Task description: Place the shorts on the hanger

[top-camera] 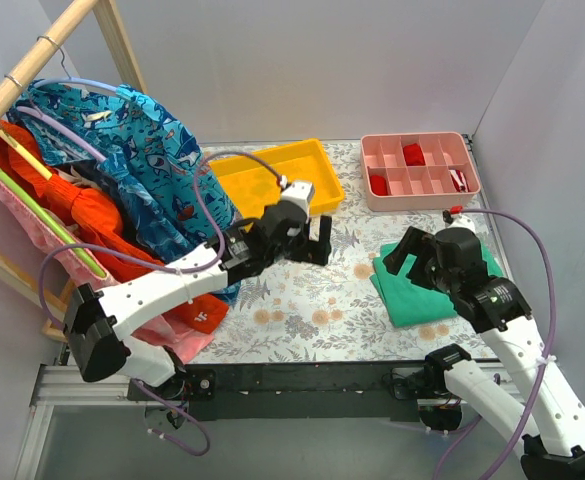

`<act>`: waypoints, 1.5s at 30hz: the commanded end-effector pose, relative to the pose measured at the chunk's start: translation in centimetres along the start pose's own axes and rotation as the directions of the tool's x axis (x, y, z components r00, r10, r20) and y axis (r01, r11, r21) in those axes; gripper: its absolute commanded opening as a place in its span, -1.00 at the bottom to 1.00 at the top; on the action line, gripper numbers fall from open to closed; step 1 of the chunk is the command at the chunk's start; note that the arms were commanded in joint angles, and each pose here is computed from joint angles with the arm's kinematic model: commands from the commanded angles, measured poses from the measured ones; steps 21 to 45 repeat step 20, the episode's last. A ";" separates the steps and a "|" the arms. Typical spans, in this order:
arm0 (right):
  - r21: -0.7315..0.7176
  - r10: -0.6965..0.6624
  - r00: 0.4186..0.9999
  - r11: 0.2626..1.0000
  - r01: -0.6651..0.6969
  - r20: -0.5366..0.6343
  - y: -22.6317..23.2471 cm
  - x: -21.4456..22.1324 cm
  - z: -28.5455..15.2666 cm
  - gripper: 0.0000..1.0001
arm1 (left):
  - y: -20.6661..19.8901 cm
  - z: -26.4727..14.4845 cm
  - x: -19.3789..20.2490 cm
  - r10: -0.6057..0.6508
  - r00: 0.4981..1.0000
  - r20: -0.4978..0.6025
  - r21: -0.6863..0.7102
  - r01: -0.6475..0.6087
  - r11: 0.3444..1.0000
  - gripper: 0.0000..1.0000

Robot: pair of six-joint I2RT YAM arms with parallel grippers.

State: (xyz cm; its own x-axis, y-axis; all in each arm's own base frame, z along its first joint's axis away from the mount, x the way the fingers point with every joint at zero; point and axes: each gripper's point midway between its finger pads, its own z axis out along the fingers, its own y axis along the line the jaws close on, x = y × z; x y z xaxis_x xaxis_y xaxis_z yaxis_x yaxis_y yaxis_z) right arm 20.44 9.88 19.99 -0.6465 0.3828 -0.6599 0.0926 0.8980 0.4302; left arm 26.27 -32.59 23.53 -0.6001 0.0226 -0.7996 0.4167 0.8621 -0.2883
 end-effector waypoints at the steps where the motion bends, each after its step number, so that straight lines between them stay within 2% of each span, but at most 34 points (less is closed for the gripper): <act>1: -0.003 0.007 0.996 1.000 -0.007 0.094 -0.6 -0.6 0.8 0.97 | -1.4 -1.7 0.7 -0.137 0.987 0.082 0.097 0.129 0.987 0.97; 3: 0.014 0.021 0.993 1.000 -0.023 0.117 -1.4 -0.4 1.0 0.97 | -1.1 -1.3 3.2 -0.130 0.990 0.048 0.093 0.125 0.988 0.96; 9: 0.016 0.036 0.984 0.999 -0.039 0.173 -2.2 -0.6 0.5 0.97 | -0.6 -1.2 5.3 -0.161 0.986 0.047 0.080 0.157 0.984 0.96; 20: 0.040 0.006 0.992 0.999 -0.011 0.123 -2.3 0.0 1.1 0.97 | -1.1 -1.7 3.9 -0.181 0.978 0.102 0.115 0.169 0.979 0.96; 45: 0.040 0.006 0.992 0.999 -0.011 0.123 -2.3 0.0 1.1 0.97 | -1.1 -1.7 3.9 -0.181 0.978 0.102 0.115 0.169 0.979 0.96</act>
